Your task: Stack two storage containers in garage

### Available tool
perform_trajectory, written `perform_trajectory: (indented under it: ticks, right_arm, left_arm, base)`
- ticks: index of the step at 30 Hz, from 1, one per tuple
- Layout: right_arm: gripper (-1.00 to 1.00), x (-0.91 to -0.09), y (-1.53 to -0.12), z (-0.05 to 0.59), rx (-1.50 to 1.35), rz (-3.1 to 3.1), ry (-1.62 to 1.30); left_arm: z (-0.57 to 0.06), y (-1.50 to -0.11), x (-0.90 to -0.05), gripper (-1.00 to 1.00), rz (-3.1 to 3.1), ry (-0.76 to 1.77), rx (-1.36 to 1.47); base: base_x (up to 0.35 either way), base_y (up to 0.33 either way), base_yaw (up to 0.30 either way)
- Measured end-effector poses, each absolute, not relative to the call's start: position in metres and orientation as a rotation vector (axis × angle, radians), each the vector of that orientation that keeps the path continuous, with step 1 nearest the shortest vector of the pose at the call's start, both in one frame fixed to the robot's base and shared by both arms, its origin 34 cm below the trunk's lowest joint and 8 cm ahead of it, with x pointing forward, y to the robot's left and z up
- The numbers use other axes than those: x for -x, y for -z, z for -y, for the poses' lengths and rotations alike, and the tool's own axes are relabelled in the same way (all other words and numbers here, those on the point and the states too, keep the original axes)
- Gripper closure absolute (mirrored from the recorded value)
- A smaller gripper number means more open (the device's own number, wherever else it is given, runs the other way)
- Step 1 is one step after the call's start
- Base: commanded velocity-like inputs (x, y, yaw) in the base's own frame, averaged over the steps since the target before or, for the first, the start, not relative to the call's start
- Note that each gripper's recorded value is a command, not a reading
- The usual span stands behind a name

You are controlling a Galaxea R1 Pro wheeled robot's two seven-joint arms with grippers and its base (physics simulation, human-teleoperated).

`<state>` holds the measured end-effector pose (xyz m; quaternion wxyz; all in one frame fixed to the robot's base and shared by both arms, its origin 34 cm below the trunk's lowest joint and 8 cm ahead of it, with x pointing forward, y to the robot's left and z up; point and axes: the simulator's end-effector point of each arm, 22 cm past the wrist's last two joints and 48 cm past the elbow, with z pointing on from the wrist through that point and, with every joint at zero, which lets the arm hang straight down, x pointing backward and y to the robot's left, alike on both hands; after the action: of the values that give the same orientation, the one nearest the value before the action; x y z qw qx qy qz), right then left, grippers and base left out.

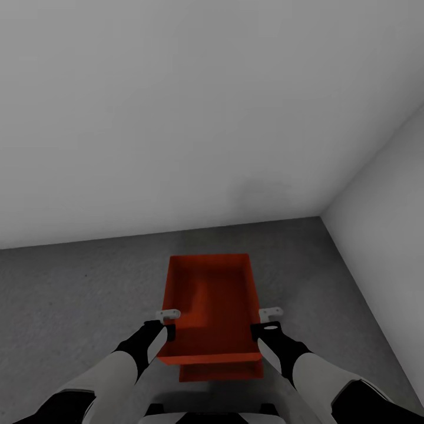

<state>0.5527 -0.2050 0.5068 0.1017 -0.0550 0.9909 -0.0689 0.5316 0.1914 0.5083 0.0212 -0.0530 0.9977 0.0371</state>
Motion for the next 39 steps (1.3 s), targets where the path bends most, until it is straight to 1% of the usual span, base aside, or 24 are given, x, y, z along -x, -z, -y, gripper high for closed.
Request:
perform_trajectory:
  ticks: [39]
  right_arm:
    - [1.0,-0.543,-0.497,0.205,0.166,-2.949,0.203]
  left_arm:
    - [-0.191,-0.499,-0.521,1.0,-3.115,-0.118,0.165]
  base:
    - [0.0,0.0,0.0]
